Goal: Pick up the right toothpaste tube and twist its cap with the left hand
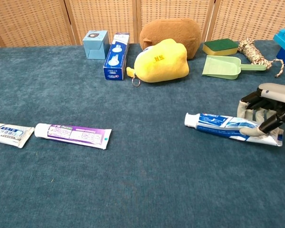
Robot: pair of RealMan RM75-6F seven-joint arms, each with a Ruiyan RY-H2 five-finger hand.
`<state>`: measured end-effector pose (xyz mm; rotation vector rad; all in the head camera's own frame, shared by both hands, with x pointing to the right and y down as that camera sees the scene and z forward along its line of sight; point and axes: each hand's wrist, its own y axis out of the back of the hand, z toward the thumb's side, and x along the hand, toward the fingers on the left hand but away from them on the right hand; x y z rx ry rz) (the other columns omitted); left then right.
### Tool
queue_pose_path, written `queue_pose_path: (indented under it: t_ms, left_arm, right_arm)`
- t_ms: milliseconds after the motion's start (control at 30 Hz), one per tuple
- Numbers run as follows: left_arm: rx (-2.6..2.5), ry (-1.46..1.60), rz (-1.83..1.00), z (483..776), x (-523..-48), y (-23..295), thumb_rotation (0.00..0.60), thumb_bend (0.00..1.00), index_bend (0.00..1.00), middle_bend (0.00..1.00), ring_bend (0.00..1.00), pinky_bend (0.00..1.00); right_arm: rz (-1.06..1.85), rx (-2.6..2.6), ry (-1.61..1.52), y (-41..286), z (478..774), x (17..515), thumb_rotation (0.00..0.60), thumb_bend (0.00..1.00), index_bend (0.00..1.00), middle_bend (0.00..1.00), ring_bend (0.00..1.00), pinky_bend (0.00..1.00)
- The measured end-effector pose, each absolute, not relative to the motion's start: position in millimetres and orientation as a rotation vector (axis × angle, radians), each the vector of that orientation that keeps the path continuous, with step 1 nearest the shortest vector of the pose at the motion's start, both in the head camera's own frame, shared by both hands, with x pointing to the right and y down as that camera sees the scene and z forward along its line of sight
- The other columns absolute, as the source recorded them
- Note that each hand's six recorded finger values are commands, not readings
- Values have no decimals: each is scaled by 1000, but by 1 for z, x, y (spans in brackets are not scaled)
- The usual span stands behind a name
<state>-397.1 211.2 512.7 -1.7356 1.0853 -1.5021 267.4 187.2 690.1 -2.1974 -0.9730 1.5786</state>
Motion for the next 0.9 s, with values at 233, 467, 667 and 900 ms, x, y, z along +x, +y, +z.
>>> queue_pose_path:
  t_ms: [233,467,667,900]
  left_arm:
    - [-1769,1049,-1479,515,-388,203,600,334,163,87,9,75]
    - [-1833,1000,-1448,524,-372,194,600,333,179,117,70,173]
    - [-1929,942,-1401,538,-349,182,600,334,181,126,85,207]
    - [-2063,866,-1322,557,-314,163,600,334,182,129,89,218]
  right_arm:
    - [1500,-2389,-1153,185,679,273,600,640,917,710,663,712]
    - [1401,-2582,-1311,185,663,276,600,640,919,719,683,722]
    - [1306,-2697,-1374,184,649,273,600,641,919,719,689,723]
    - [1222,-2792,-1379,184,636,259,600,644,919,719,697,728]
